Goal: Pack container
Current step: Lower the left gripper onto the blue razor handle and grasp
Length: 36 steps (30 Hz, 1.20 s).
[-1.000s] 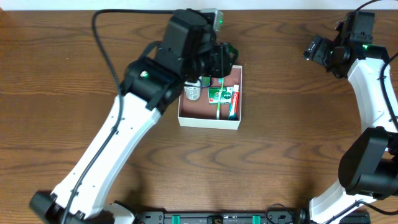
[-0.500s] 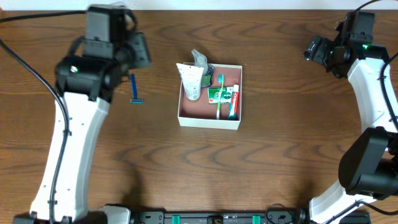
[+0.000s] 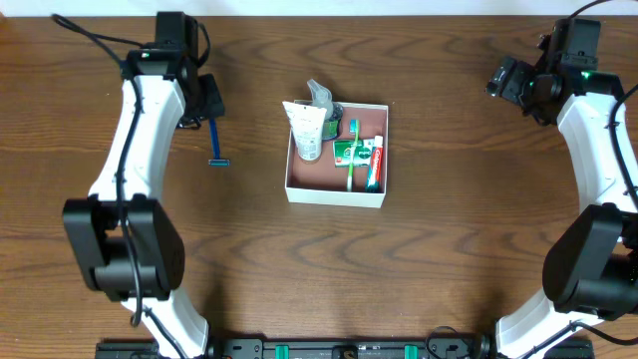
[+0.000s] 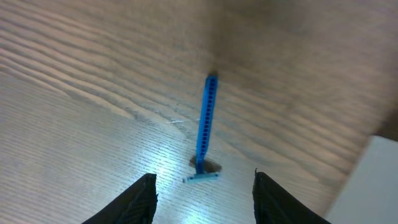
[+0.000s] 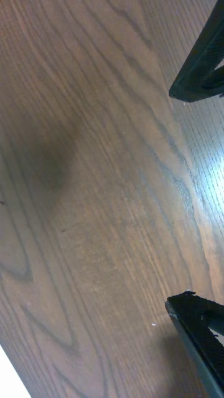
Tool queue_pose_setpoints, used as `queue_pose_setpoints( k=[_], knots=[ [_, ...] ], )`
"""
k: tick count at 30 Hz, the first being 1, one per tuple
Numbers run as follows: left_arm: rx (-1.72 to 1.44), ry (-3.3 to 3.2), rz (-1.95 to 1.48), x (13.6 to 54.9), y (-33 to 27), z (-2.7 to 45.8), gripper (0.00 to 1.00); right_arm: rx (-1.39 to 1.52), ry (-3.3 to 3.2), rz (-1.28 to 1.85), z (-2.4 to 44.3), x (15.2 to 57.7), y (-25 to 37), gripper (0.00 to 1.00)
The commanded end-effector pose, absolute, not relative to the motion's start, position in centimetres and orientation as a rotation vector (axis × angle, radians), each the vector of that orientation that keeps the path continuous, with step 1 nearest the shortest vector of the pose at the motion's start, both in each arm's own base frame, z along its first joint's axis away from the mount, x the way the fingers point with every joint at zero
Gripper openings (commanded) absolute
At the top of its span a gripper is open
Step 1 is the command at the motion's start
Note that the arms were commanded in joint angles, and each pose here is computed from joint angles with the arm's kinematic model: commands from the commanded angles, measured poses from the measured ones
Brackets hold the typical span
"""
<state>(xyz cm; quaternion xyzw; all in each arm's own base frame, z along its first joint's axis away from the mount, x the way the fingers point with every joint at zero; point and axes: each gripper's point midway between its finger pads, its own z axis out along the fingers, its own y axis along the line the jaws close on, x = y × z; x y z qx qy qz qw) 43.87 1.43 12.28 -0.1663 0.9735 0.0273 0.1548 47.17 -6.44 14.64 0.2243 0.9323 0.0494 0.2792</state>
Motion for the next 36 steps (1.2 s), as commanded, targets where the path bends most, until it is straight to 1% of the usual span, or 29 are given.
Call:
queue_pose_setpoints(
  k=[1,7,12,16,25,36],
  knots=[
    [-0.491,2.811,0.109,43.8,2.4,11.3,0.51,0.617,2.493,0.128,14.7,47.5,-6.5,0.99],
    [-0.502,2.897,0.133,43.3,2.5,8.1,0.51,0.617,2.493,0.128,14.7,47.5,-6.5,0.99],
    [-0.511,2.998,0.161,42.1,2.5,4.7,0.51,0.617,2.493,0.128,14.7,47.5,-6.5,0.99],
    [-0.515,3.064,0.175,41.2,2.4,2.9,0.51,0.617,2.493,0.128,14.7,47.5,-6.5,0.99],
    [-0.519,3.105,0.145,40.4,1.9,1.4,0.51,0.617,2.493,0.128,14.7,47.5,-6.5,0.99],
    [-0.513,3.077,0.136,40.8,1.8,0.6,0.5,0.617,2.493,0.128,14.7,47.5,-6.5,0.99]
  ],
)
